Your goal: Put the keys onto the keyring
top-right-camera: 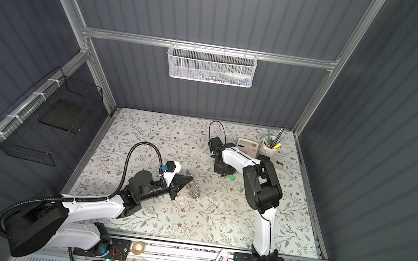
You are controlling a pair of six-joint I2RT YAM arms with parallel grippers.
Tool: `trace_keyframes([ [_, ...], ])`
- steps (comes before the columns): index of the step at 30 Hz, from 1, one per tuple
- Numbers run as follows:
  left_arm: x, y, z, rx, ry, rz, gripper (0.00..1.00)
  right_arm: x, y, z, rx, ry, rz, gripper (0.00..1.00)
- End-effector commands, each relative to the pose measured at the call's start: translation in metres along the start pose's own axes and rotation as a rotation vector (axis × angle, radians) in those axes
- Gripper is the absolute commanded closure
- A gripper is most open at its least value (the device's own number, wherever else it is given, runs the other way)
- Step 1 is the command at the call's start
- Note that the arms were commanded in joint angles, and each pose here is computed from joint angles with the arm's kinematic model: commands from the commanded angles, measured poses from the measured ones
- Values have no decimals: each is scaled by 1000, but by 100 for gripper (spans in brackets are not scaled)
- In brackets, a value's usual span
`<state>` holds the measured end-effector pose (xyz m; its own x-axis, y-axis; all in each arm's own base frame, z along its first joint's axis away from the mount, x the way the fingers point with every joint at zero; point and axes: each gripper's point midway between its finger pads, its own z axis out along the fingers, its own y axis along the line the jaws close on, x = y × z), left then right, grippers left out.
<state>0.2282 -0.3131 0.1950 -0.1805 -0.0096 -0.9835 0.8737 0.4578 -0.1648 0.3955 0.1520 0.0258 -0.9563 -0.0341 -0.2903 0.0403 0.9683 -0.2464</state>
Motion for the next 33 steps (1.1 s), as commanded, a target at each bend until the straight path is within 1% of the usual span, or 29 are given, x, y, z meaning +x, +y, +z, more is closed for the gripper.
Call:
trace_keyframes([
  [1, -24, -8, -2, 33, -75, 12, 100, 6, 3, 5, 4, 28, -24, 64],
  [4, -25, -8, -2, 32, -76, 12, 100, 8, 2, 8, 16, 35, -31, 66],
  [9, -26, -9, -2, 35, -78, 10, 100, 7, -4, 9, 54, 26, -34, 74],
  [12, -25, -9, -2, 38, -76, 8, 100, 6, -4, 6, 65, 14, -44, 73],
  [15, -25, -10, -2, 39, -75, 8, 100, 6, -3, 5, 78, 5, -59, 74],
  [23, -25, -11, -2, 43, -76, 8, 100, 3, -9, 1, 111, -19, -64, 85],
  [25, -25, -10, -2, 44, -75, 8, 100, 1, -8, -3, 99, -29, -65, 84],
  [27, -25, -10, -2, 43, -75, 8, 100, 1, -6, -7, 86, -43, -77, 78],
  [29, -24, -10, -1, 42, -73, 7, 100, 2, -6, -11, 76, -51, -94, 74],
  [33, -25, -11, -1, 48, -74, 7, 100, 12, -5, -10, 64, -24, -163, 69],
])
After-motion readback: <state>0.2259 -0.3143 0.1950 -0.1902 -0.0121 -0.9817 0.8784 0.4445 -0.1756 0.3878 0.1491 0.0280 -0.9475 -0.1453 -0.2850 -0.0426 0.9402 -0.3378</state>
